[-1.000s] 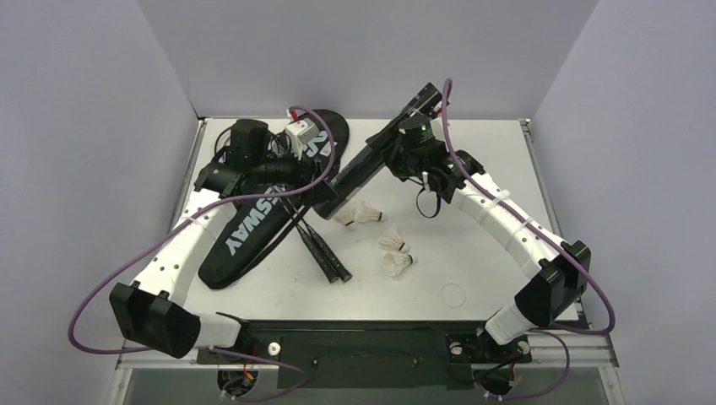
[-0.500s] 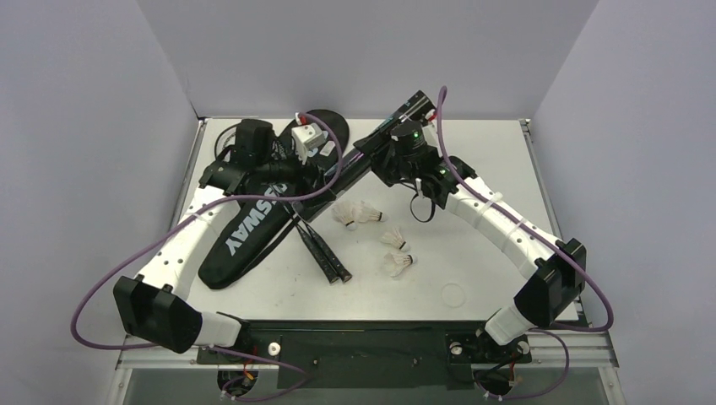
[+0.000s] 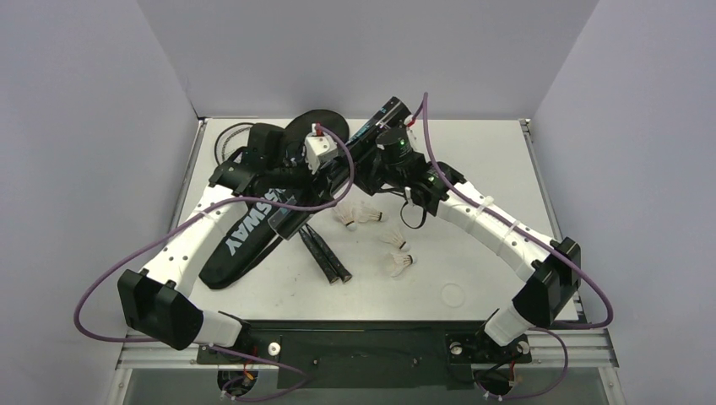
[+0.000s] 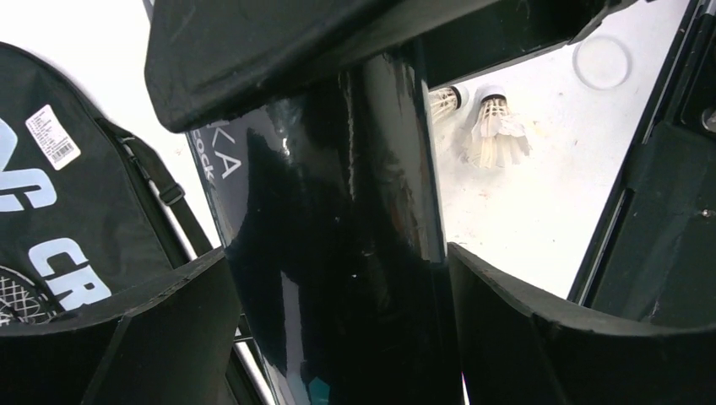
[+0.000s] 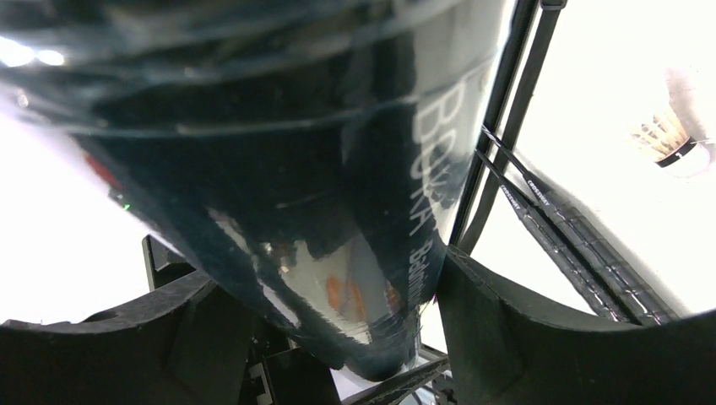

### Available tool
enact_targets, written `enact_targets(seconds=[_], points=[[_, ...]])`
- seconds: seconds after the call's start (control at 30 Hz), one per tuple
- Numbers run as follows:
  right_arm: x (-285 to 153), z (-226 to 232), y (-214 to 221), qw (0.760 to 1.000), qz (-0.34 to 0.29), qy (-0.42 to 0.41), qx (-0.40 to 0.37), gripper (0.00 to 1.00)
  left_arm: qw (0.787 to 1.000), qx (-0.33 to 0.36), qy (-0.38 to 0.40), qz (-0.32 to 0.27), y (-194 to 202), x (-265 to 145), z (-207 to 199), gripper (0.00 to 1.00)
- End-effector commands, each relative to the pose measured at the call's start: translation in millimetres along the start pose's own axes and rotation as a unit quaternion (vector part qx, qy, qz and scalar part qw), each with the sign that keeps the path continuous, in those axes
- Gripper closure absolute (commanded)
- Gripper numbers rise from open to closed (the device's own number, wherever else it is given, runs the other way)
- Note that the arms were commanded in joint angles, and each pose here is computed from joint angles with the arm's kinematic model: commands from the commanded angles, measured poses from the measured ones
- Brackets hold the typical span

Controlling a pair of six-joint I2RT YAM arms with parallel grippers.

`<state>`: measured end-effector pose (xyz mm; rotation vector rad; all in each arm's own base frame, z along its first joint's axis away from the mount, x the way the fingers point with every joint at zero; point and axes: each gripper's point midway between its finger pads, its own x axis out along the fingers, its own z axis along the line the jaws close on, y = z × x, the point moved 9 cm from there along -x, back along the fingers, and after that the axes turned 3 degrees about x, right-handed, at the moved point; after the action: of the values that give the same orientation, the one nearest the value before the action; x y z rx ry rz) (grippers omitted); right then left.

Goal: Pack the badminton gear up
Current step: Pick up the shuttle tube at the center of the board.

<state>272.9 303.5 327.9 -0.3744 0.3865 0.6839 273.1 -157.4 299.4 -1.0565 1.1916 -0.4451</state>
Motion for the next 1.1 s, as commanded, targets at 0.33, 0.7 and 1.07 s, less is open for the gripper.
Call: enact_targets(seconds=[0.33, 0.7, 1.07], points=[[-10, 25, 21, 0.998, 0.004, -0.064, 0.019, 0.59, 0.999, 0.043, 0.005, -0.010, -7, -2, 1, 0.26], [-54, -14, -31, 0.999, -0.036, -0.036, -0.008, 0.33, 0.998, 0.057, -0.034, 0.022, 29, -27, 12, 0.39], [-87, -55, -80, 0.995, -0.071, 0.037, -0.058, 0.21, 0.996, 0.051, -0.057, 0.037, 109, -88, 43, 0.39]])
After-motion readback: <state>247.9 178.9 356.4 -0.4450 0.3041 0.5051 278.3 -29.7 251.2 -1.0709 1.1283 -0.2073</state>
